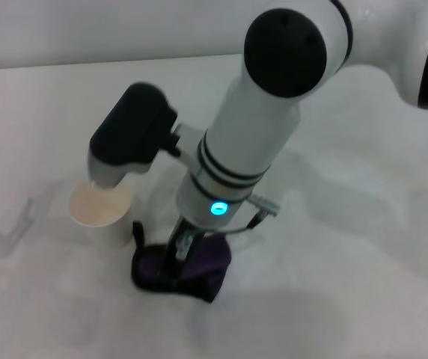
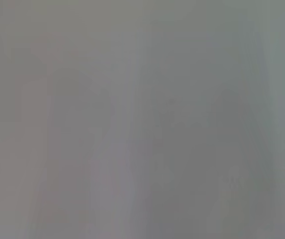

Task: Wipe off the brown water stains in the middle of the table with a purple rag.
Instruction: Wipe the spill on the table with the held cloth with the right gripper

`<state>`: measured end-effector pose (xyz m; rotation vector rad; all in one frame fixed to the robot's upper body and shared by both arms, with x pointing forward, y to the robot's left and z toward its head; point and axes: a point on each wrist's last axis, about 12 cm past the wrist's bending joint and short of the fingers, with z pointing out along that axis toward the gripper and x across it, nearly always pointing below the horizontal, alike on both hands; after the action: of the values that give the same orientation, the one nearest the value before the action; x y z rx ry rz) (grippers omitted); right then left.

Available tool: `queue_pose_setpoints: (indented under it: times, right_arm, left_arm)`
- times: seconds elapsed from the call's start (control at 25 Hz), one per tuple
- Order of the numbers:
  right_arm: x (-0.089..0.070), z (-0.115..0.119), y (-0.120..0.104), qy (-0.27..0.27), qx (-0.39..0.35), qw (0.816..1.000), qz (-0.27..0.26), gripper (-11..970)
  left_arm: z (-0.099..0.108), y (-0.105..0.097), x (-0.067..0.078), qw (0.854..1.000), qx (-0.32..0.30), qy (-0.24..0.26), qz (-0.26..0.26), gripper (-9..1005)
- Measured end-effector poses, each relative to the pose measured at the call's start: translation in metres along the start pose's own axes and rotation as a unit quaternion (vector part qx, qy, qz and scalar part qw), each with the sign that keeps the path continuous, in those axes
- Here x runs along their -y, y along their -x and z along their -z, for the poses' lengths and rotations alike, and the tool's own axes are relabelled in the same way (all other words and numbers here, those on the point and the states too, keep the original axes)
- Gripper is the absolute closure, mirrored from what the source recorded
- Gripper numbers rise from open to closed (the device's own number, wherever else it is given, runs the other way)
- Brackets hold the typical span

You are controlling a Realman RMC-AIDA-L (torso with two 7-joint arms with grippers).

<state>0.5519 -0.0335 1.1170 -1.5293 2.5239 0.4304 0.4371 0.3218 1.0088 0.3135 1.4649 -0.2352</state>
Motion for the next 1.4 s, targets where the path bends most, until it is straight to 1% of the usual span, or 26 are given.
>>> queue_pose_setpoints:
  times: [0.08,0.24,0.36,0.44,0.52,0.56,0.6,0.72,0.84,1.0,1.08,1.12,1.2,1.24,1.32,1.36,1.4]
  right_arm:
    - [-0.008,-0.003,-0.001,0.022,0.002,1.000,0.011,866]
    - [-0.017,-0.006,-0.003,0.054,0.008,0.998,0.019,864]
    - [-0.016,-0.007,-0.004,0.052,0.008,0.998,0.018,862]
    - [-0.011,-0.006,-0.005,0.041,0.008,0.999,0.014,861]
    - [-0.001,-0.004,-0.005,0.023,0.009,1.000,0.006,860]
    - [0.012,-0.001,-0.005,-0.005,0.009,1.000,-0.003,860]
    - [0.012,-0.001,-0.005,-0.005,0.009,1.000,-0.003,859]
    - [0.036,0.004,-0.011,-0.050,0.000,0.998,-0.025,858]
    - [0.056,0.008,-0.016,-0.086,-0.005,0.995,-0.044,856]
    - [0.073,0.014,-0.019,-0.120,-0.005,0.991,-0.056,854]
    - [0.078,0.015,-0.021,-0.129,-0.007,0.990,-0.061,853]
    - [0.079,0.015,-0.022,-0.129,-0.008,0.990,-0.062,853]
    - [0.072,0.014,-0.021,-0.115,-0.008,0.992,-0.056,852]
    - [0.072,0.014,-0.021,-0.115,-0.008,0.992,-0.056,851]
    - [0.062,0.013,-0.020,-0.093,-0.006,0.995,-0.048,850]
    - [0.051,0.013,-0.018,-0.064,0.000,0.997,-0.039,850]
    - [0.051,0.013,-0.018,-0.064,0.000,0.997,-0.039,849]
  left_arm:
    - [0.001,0.000,0.001,1.000,0.002,-0.001,0.001,123]
    - [0.001,0.000,0.001,1.000,0.003,-0.001,0.001,124]
    - [0.002,0.000,0.001,1.000,0.002,-0.002,0.001,124]
    - [0.002,0.000,0.001,1.000,0.001,-0.002,0.002,125]
    - [0.003,-0.001,0.001,1.000,0.000,-0.002,0.002,124]
    - [0.003,-0.001,0.001,1.000,-0.001,-0.001,0.002,124]
    - [0.003,-0.001,0.001,1.000,-0.001,-0.001,0.002,123]
    - [0.004,-0.001,0.001,1.000,-0.002,-0.001,0.002,123]
    - [0.003,-0.001,0.001,1.000,-0.001,-0.003,0.001,124]
    - [0.000,0.000,0.002,1.000,0.001,-0.008,-0.001,124]
    - [-0.001,0.001,0.002,1.000,0.003,-0.009,-0.001,124]
    - [-0.001,0.001,0.002,1.000,0.003,-0.010,-0.002,124]
    - [-0.002,0.001,0.002,1.000,0.003,-0.010,-0.002,124]
    - [-0.002,0.001,0.002,1.000,0.003,-0.011,-0.002,124]
    - [-0.002,0.001,0.002,1.000,0.004,-0.011,-0.002,123]
    - [-0.002,0.001,0.002,1.000,0.004,-0.011,-0.002,123]
    - [-0.002,0.001,0.002,1.000,0.004,-0.010,-0.002,123]
